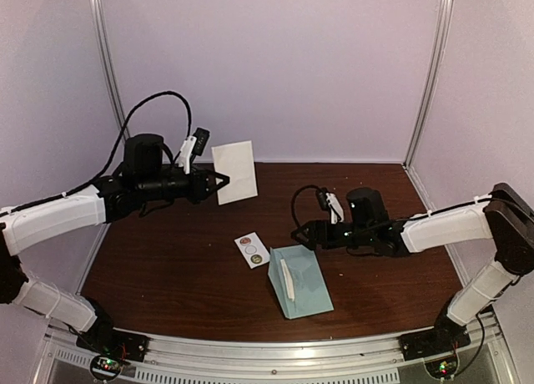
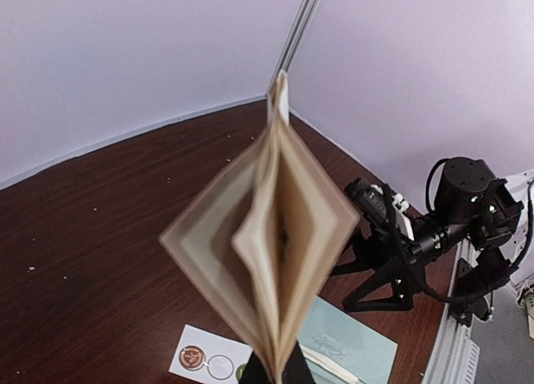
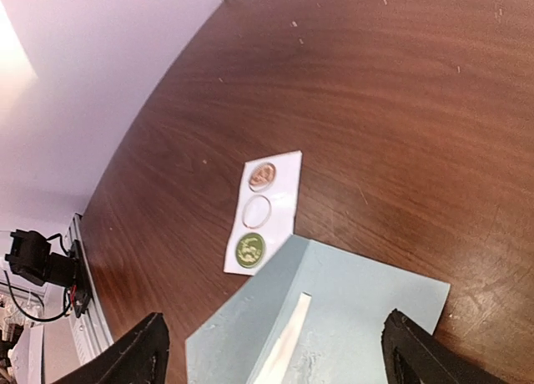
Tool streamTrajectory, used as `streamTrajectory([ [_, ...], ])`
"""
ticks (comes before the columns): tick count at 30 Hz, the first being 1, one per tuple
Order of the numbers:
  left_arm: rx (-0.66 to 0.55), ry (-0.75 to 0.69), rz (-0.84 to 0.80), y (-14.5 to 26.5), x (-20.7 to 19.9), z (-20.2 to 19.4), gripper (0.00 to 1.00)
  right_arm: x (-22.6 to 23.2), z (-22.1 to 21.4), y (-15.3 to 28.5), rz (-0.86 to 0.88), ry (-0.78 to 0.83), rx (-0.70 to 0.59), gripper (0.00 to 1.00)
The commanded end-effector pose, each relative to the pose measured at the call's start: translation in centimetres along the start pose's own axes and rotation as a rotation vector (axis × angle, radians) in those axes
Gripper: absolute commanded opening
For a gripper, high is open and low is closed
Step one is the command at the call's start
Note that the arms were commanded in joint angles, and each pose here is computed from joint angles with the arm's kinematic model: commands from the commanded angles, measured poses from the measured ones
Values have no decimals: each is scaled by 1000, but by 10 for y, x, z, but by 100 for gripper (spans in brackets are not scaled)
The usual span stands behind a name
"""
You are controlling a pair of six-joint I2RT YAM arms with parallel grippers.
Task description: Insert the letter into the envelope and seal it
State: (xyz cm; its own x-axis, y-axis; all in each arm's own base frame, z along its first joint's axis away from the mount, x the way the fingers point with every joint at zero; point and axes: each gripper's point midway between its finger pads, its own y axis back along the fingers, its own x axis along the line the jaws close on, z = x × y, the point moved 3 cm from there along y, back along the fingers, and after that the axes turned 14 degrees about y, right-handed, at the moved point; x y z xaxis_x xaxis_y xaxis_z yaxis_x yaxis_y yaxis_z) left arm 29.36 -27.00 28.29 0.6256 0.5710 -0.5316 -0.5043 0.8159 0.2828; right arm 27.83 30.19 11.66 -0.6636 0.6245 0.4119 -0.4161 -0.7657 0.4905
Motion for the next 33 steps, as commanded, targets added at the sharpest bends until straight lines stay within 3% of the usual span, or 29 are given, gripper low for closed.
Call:
streamTrajectory([
  [1, -2, 107, -45, -9, -26, -13, 0, 8, 22, 32, -47, 59, -64, 90],
  [12, 246, 483, -47, -47, -66, -102, 0, 6, 0, 87, -120, -9, -114, 89],
  [20, 382, 671, 0, -61, -70, -150, 0, 13, -23, 93, -71, -64, -112, 89],
  [33, 534, 757, 138, -67, -46, -197, 0, 15, -43, 76, -84, -69, -35, 88],
])
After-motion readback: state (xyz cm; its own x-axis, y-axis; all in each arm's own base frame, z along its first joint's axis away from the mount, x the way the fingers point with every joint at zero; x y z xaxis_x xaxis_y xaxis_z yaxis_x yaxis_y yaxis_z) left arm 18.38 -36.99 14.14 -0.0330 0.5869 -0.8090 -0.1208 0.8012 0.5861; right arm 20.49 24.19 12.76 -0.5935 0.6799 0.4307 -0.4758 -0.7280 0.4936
